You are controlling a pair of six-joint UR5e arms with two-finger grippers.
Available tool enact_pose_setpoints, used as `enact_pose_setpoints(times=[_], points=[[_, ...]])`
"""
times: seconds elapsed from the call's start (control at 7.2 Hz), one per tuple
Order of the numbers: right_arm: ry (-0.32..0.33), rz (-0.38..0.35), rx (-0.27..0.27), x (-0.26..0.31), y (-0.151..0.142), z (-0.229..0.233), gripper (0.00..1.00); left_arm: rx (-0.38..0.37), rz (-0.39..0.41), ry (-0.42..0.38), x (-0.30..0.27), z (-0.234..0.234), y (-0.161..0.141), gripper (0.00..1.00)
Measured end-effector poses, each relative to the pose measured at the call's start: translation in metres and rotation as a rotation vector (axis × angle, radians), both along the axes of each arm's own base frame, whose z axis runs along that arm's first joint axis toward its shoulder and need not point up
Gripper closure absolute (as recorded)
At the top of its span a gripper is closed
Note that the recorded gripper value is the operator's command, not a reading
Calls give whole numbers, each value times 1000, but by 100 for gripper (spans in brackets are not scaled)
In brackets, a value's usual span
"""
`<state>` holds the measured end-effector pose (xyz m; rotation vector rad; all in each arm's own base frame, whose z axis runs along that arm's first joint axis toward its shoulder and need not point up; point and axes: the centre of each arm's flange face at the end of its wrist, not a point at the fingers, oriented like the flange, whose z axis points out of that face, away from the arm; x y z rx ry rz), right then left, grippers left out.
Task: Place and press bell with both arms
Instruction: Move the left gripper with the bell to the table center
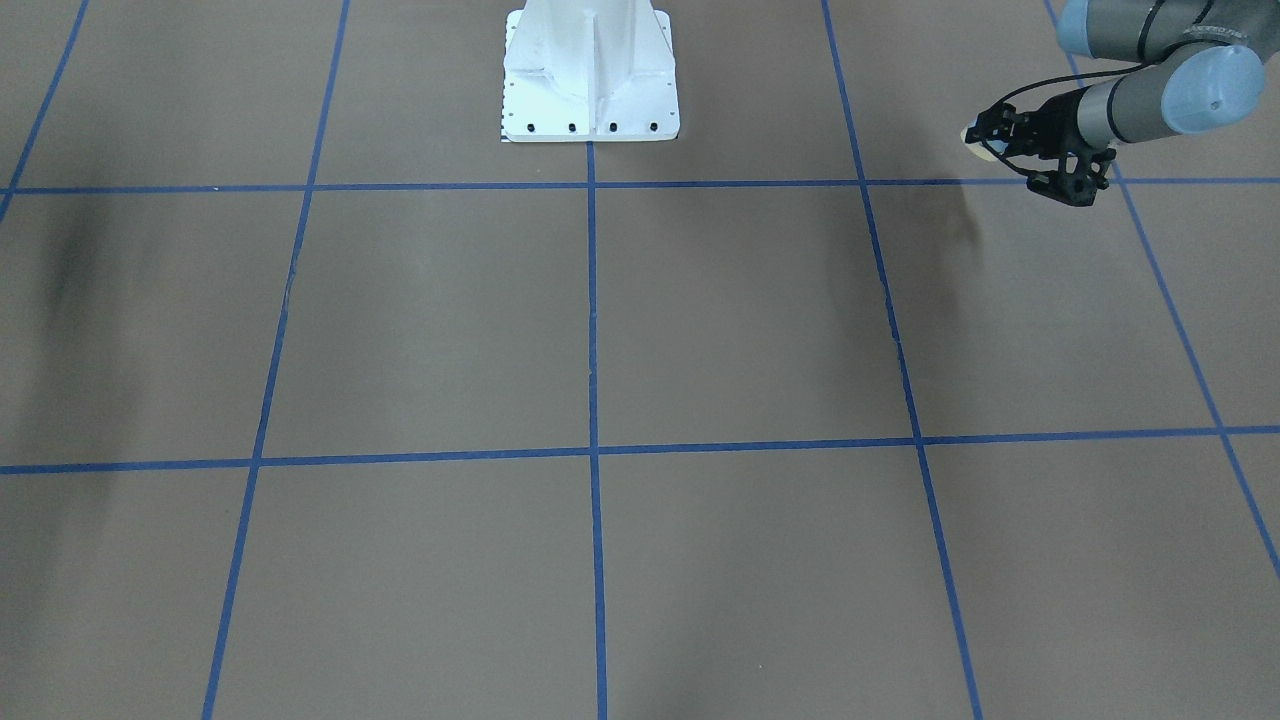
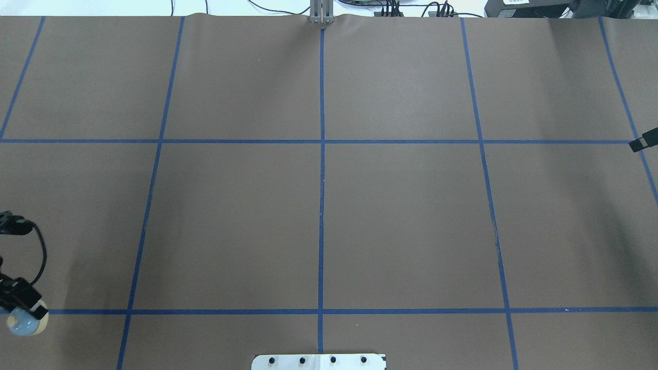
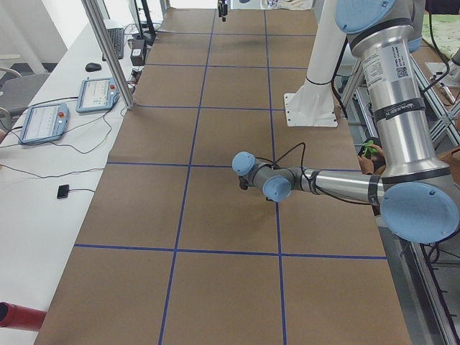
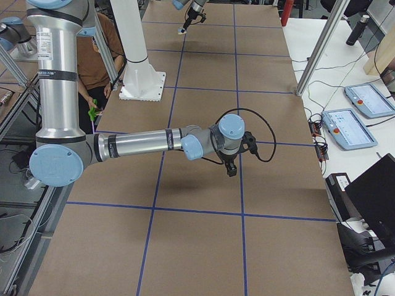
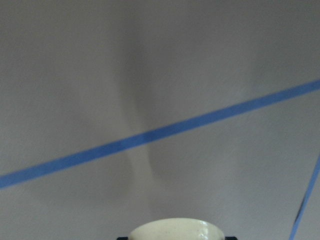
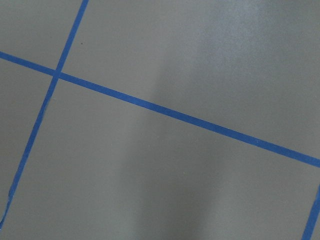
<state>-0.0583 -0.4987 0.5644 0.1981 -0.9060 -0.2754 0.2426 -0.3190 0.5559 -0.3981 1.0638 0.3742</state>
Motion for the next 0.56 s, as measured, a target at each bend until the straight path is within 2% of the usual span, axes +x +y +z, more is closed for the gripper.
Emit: enact_pose_setpoints(times=[0.28, 0.56], points=[[5, 1, -15, 0, -1, 8, 0, -9, -56, -26, 35, -96, -72, 99], [7, 1, -20, 0, -2, 11, 0, -29, -94, -88, 90, -191, -139, 98]])
